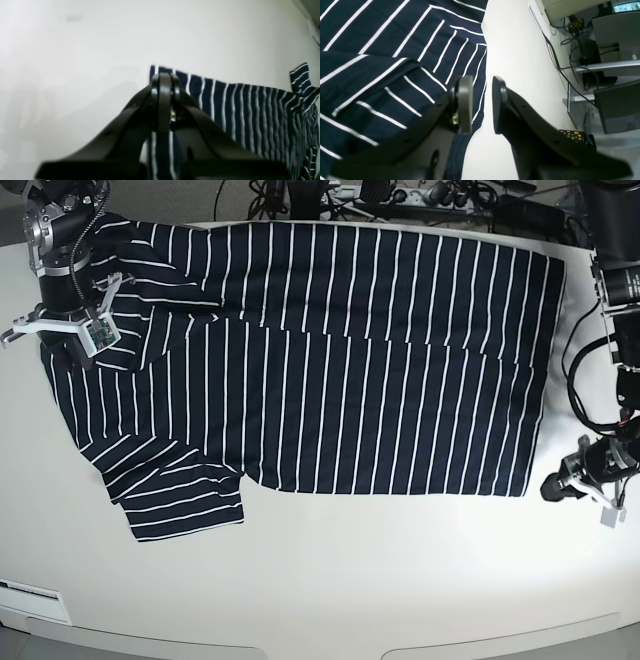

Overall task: Fold the T-shirt properly
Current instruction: 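Release and move both grippers to the two hem corners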

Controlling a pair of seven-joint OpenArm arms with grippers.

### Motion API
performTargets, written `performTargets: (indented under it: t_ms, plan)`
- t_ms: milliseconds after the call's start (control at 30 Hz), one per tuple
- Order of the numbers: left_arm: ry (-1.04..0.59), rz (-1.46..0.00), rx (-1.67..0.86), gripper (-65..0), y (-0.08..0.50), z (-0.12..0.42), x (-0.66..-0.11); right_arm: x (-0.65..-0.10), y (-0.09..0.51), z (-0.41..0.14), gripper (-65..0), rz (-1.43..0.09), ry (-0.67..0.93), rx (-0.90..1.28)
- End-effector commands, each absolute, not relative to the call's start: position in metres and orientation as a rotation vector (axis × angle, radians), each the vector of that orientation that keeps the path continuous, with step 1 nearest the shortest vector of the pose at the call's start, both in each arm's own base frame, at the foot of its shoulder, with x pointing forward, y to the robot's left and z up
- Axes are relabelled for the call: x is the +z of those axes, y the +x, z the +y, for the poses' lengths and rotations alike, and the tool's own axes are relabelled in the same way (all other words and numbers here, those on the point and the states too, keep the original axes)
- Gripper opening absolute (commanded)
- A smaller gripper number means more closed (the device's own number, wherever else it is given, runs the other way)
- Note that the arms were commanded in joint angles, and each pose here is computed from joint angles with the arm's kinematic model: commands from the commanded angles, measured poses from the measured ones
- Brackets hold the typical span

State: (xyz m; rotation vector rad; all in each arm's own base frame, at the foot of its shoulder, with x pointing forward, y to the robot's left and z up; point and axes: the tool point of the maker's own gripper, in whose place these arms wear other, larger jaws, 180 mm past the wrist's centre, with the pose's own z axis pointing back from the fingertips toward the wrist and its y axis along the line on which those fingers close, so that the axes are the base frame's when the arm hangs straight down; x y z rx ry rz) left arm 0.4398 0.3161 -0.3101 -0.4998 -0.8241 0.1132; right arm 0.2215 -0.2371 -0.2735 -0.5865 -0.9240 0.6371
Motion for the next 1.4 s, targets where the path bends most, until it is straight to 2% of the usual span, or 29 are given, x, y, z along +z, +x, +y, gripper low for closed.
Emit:
performTargets:
  t_ms: [0,33,67,133,167,200,333,433,600,867,967,1133,1200,1233,1300,1367]
  plan:
    - [-0.516,-0.9,0.088,-65.0,0.451,0.32,-0.283,-0.26,0.227,-0.236,-48.5,-0.973,-0.608,0.647]
    - [-0.518,-0.904,0.081,-65.0,0.452,0.318,-0.281,-0.26,0.227,-0.236,-48.5,-0.973,-0.607,0.646]
    - [-0.515,-0.9,0.083,-59.8,0.452,0.318,-0.283,-0.26,0.227,-0.236,-48.5,-0.973,-0.607,0.646]
    - [-0.481,-0.873,0.092,-40.1,0.451,0.32,-0.291,-0.26,0.227,-0.236,-48.5,-0.972,-0.608,0.646]
    - [-0.453,-0.853,0.087,-33.3,0.45,0.32,-0.297,-0.26,0.227,-0.236,-48.5,-0.973,-0.608,0.647]
    - [-0.417,-0.83,0.093,-32.3,0.449,0.323,-0.304,-0.26,0.227,-0.236,-48.5,-0.973,-0.608,0.647]
    - [-0.255,-0.798,0.134,-32.5,0.453,0.336,-0.326,-0.26,0.227,-0.236,-48.5,-0.972,-0.608,0.647]
    - [-0.208,-0.782,0.123,-32.5,0.455,0.327,-0.341,-0.262,0.226,-0.238,-48.5,-0.96,-0.613,0.642]
    - [-0.262,-0.718,0.141,-32.5,0.451,0.299,-0.372,-0.26,0.227,-0.239,-48.5,-0.963,-0.633,0.65]
    - [-0.285,-0.611,0.2,-32.6,0.425,0.298,-0.409,-0.257,0.227,-0.244,-48.5,-0.96,-0.669,0.646]
    - [-0.351,-0.56,0.185,-35.2,0.413,0.284,-0.418,-0.257,0.227,-0.244,-48.4,-0.96,-0.669,0.646]
    - [-0.453,-0.548,0.177,-35.5,0.406,0.266,-0.418,-0.257,0.227,-0.244,-48.5,-0.96,-0.669,0.646]
    - [-0.456,-0.55,0.181,-40.6,0.407,0.266,-0.417,-0.257,0.227,-0.244,-48.5,-0.961,-0.669,0.646]
    - [-0.454,-0.549,0.185,-46.4,0.407,0.267,-0.417,-0.256,0.227,-0.244,-48.5,-0.963,-0.668,0.647]
    - [-0.441,-0.542,0.208,-63.1,0.406,0.27,-0.419,-0.255,0.229,-0.241,-48.4,-0.978,-0.664,0.653]
    - [-0.431,-0.538,0.212,-65.0,0.406,0.272,-0.42,-0.251,0.232,-0.239,-48.5,-1.004,-0.661,0.659]
